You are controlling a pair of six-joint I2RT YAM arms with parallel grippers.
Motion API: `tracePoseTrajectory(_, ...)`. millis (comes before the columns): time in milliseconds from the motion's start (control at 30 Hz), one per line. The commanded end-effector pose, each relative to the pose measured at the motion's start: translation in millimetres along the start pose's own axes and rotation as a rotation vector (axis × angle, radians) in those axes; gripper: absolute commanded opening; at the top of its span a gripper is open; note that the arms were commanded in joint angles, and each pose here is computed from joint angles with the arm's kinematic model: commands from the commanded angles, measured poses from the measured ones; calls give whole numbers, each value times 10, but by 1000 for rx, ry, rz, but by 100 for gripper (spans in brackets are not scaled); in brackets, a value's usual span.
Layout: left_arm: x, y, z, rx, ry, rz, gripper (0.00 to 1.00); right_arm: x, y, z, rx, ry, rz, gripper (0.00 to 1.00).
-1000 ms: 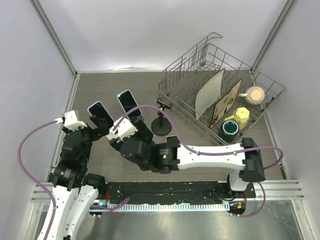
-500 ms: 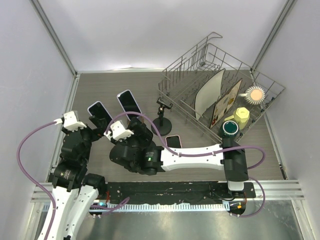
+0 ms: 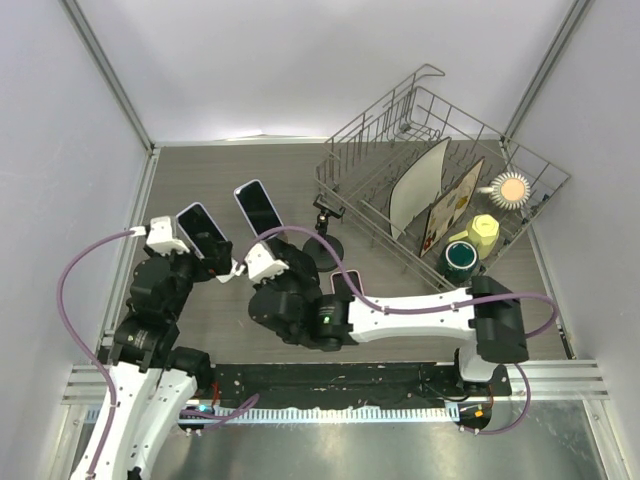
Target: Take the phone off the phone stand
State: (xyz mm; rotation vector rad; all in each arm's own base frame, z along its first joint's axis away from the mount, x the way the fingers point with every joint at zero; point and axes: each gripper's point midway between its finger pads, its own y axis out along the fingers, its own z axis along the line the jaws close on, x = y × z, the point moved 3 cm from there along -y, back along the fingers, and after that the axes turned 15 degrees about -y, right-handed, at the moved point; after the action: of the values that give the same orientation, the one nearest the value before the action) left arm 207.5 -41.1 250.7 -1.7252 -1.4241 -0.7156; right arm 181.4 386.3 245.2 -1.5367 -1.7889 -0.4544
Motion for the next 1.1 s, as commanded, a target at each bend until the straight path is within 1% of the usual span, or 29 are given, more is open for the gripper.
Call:
tracePoseTrajectory(0,-111,56,-335,-228,44,89,100,183,-51,-273,63,151,-99,12)
tracePoseTrajectory(33,-139,59,-369,-253,45,108,100,111,-50,-211,110,137,-111,11)
tracePoseTrajectory(67,-167,61,-396,-273,43,122,100,183,-84,-316,119,189,-148,9)
tracePoseTrajectory(133,-216,61,-459,-317,36,155,100,104,-73,-275,174,187,-172,7)
tracePoseTrajectory(167,-250,64,-465,-326,30,170,100,142,-104,-361,181,220,-199,6)
tracePoseTrajectory(233,-288,49,-520,-364,25,193,100,37,-87,-365,198,206,-209,4)
tracePoseTrajectory(300,-335,33,-574,-399,18,213,100,68,-122,-424,230,232,-259,2)
tracePoseTrajectory(333,-369,29,-594,-412,20,230,100,-18,-114,-387,248,221,-260,2)
tracePoseTrajectory(467,-522,-63,-762,-485,46,293,100,-66,-137,-456,287,252,-310,1)
tracePoseTrajectory(600,-642,-131,-821,-490,80,326,100,-90,-188,-460,332,265,-354,1)
tracePoseTrajectory(767,-818,-181,-882,-495,81,380,96,-103,-226,-486,340,296,-380,1)
tracePoseTrajectory(833,-880,-161,-874,-473,79,385,96,-118,-227,-487,340,302,-382,1)
tracePoseTrajectory(900,-959,-181,-925,-489,88,386,95,-103,-240,-504,340,323,-392,1)
tracePoseTrajectory(933,-1018,-139,-874,-459,94,369,95,-117,-243,-504,338,330,-393,1)
tracePoseTrajectory(967,-1052,-164,-951,-495,99,354,94,-92,-259,-519,343,343,-407,1)
tracePoseTrajectory(1000,-1103,-155,-956,-498,109,347,93,-93,-262,-508,348,348,-408,1)
tracePoseTrajectory(1033,-1194,-99,-877,-464,134,329,93,-83,-269,-507,353,353,-412,1)
tracePoseTrajectory(1067,-1221,-122,-961,-507,155,309,93,-73,-276,-490,364,354,-418,1)
